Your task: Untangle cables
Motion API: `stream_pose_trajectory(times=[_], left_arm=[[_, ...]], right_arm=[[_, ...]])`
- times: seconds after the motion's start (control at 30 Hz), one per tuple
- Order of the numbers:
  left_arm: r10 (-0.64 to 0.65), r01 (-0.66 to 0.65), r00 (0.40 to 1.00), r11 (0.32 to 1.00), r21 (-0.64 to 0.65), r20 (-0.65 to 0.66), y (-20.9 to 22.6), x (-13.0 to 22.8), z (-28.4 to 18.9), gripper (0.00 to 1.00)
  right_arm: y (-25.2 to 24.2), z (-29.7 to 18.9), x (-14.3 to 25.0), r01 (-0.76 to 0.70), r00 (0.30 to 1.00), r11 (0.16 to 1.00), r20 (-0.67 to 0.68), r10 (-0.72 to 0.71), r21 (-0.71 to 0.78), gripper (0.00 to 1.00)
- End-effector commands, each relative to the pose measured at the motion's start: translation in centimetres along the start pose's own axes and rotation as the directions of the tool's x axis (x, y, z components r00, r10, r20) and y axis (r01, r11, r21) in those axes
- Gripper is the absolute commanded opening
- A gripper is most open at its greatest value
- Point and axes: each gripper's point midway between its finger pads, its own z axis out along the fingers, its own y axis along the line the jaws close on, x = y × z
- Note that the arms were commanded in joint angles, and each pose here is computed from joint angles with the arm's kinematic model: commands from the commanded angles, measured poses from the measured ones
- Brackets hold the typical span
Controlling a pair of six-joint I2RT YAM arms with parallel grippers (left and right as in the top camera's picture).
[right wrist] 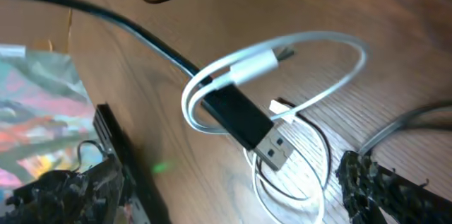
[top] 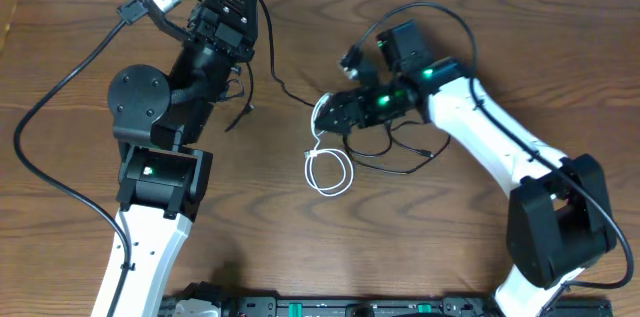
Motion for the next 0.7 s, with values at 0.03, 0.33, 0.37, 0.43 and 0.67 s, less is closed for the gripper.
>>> stream_pose_trajectory(times=[0.03, 0.33, 0.37, 0.43, 0.67], left_arm=[[-0.018, 0.018, 1.0, 1.0, 0.021, 0.024, -1.1, -0.8, 0.0, 0.07], [-0.084, 0.084, 0.995, 0.996, -0.005, 0.048, -0.4, -1.1, 0.1, 0.08], [-0.085, 0.085, 0.995, 0.996, -0.005, 0.048, -0.4, -1.1, 0.1, 0.08], [-0.085, 0.086, 0.995, 0.996, -0.005, 0.046, -0.4, -1.1, 0.1, 0.08], [-0.126, 0.126, 0.991, 0.992, -0.002, 0.047, -0.5, -1.1, 0.1, 0.08]], right_arm=[[0.6, 1.0, -0.2, 0.022, 1.0, 0.999, 0.002, -0.022, 0.04, 0.9], [0.9, 3.4, -0.3, -0.166, 0.985, 0.96, 0.092, 0.148, 0.225, 0.77], [1.1, 3.7, -0.5, -0.169, 0.983, 0.957, 0.109, 0.147, 0.235, 0.77], [1.3, 4.1, -1.1, -0.178, 0.978, 0.947, 0.157, 0.139, 0.266, 0.76], [0.3, 4.1, -1.8, -0.249, 0.95, 0.891, 0.274, 0.149, 0.38, 0.62]])
